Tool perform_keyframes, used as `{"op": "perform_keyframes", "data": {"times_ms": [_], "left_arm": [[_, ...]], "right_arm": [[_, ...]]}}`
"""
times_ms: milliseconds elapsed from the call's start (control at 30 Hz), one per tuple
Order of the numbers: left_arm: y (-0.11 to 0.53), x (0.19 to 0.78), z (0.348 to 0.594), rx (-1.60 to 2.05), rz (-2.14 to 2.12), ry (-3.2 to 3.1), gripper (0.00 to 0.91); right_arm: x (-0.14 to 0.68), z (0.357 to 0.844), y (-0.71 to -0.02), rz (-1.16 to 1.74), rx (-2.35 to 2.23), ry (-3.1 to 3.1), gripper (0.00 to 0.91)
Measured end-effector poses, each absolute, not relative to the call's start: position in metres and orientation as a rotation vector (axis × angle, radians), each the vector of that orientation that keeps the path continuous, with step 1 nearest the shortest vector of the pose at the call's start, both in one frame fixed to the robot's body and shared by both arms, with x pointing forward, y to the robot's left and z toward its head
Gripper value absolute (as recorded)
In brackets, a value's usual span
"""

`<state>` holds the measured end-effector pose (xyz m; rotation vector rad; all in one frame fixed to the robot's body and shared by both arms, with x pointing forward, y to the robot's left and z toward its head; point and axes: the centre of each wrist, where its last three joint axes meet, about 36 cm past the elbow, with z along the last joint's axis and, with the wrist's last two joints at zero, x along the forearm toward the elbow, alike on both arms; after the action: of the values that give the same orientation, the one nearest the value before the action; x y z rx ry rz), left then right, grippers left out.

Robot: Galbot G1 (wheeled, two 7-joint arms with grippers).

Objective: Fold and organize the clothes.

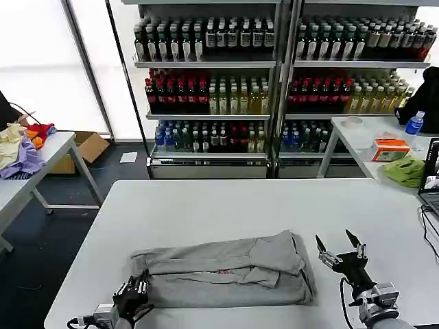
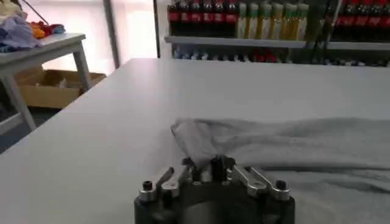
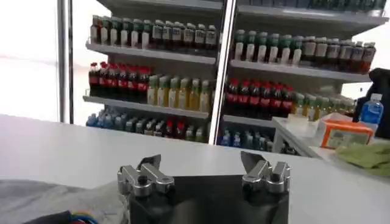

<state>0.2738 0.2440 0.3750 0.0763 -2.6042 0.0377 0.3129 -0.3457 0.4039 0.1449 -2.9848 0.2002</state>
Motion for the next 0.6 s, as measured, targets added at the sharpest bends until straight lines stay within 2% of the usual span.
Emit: {"op": "perform_keyframes", "data": {"times_ms": [333, 600], "left_arm": [[0.258, 0.284, 0.381, 0.118, 0.067, -2.636, 0.010], [0.309, 0.301, 0.392, 0.232, 0.036, -2.696, 0.010]], "right_arm": [[0.313, 0.404, -0.346, 0.201, 0.150, -2.988, 0.907], [0.313, 0.406, -0.345, 0.204, 0.161, -2.990, 0.907]]}}
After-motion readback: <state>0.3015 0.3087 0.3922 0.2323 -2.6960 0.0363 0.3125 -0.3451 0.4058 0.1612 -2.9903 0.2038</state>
